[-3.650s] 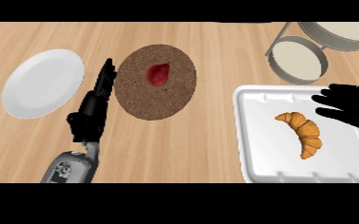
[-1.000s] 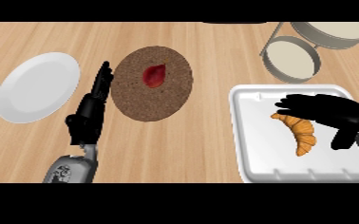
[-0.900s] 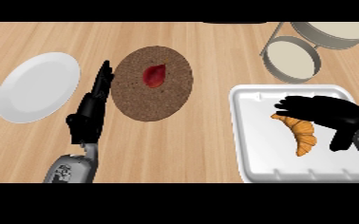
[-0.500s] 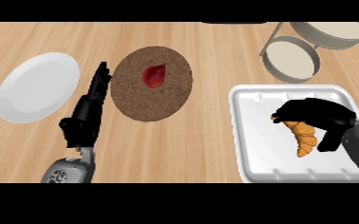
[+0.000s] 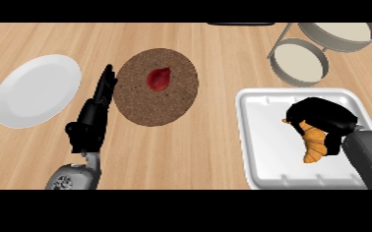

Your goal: Pick the croissant from the tray and place it in the tiered basket

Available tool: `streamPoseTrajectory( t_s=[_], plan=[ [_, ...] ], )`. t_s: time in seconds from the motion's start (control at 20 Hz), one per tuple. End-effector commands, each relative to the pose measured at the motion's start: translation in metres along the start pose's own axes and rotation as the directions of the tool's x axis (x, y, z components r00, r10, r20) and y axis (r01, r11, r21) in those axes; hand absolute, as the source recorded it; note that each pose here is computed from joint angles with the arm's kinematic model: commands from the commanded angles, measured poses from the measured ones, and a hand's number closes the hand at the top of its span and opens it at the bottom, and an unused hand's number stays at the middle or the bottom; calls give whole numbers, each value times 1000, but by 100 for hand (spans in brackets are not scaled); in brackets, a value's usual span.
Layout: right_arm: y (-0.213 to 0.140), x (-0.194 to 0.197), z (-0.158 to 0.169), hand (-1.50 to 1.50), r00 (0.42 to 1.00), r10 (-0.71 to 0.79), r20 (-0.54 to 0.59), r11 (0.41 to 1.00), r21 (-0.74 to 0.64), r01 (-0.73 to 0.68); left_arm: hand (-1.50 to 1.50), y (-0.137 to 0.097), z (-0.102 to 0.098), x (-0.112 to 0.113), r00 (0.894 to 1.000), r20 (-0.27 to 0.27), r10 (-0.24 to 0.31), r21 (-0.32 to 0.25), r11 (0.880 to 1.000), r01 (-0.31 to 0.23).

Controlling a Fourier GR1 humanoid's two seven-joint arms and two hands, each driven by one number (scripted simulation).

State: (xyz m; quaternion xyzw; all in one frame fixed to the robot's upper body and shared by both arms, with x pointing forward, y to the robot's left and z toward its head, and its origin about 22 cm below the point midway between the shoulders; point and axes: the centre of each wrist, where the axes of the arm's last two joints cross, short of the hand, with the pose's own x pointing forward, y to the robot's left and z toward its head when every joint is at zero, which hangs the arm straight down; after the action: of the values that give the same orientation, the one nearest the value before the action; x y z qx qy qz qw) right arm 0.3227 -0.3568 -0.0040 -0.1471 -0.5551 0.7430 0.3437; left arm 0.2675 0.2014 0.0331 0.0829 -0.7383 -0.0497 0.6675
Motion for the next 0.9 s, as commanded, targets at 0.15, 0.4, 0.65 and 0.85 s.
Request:
streamPoseTrajectory(
  t_s=[0.15,0.4,0.65,0.85],
  plan=[
    [4,-1,-12,150,787,-25,-617,994,69,86,0,5,3,-3,1000,-9,-13,19,1000,13],
    [-21,43,-82,150,642,-54,-765,998,-22,57,0,9,4,-7,1000,-19,-8,16,1000,8],
    [-84,81,-99,150,530,-76,-845,991,-121,-50,0,7,-1,-2,1000,-19,-9,44,999,10],
    [-136,103,-75,150,468,-109,-877,969,-199,-147,0,7,11,-9,1000,-20,3,24,1000,-2]
  ],
)
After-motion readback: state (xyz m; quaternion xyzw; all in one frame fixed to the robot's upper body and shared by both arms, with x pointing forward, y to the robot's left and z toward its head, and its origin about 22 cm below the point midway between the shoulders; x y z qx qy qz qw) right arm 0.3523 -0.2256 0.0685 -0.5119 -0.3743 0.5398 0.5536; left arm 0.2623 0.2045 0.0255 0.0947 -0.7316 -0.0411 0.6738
